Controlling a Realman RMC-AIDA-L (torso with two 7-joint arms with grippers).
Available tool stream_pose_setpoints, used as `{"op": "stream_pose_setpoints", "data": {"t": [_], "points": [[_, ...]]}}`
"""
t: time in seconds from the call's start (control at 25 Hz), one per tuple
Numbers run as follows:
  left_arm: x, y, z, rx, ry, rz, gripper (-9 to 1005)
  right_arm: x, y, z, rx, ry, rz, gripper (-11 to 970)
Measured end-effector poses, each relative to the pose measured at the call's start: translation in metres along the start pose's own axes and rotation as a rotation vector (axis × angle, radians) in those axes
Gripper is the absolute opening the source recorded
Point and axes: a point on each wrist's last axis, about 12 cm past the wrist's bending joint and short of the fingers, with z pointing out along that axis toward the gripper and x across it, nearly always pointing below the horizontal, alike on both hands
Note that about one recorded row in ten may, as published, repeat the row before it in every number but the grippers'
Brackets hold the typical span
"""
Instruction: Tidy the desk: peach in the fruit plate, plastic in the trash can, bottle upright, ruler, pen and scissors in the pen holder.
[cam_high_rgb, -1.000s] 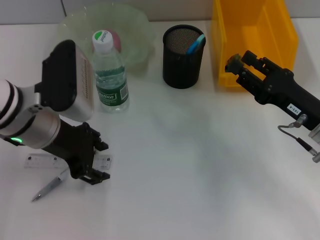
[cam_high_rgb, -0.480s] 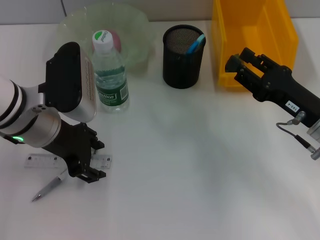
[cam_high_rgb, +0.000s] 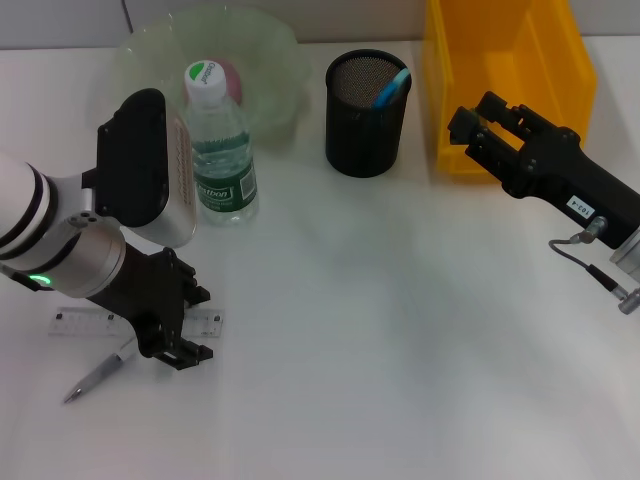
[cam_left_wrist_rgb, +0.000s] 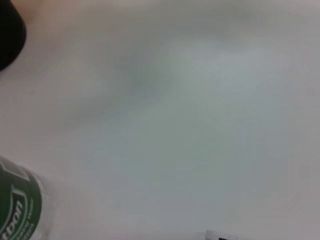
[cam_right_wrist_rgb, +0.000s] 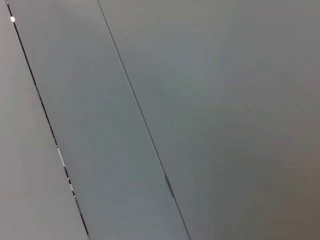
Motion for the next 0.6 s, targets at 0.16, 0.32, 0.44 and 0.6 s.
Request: {"op": "stream_pose_setpoints", "data": {"t": [0.16,0.32,0.44,0.6], "points": [[-0.0005,0.0012,0.0007,-0.012,-0.001,0.001,684,0.0001,-0.0001,0.0,0.001,0.001,0.001,547],[-0.001,0.0005,0.0048,-0.01,0.01,0.011,684,0.0002,-0.0003,0.0,0.002,0.002,0.001,546],[-0.0012,0.0006,0.0054,-0.014,0.013,0.013,683,0.0002,-0.0003,0.0,0.003,0.002,0.001,547],[-0.0006,0.0006,0.0058,-0.016,0.017,0.012,682,0.0001,-0.0003,0.0,0.003,0.001,0.001,548]]}}
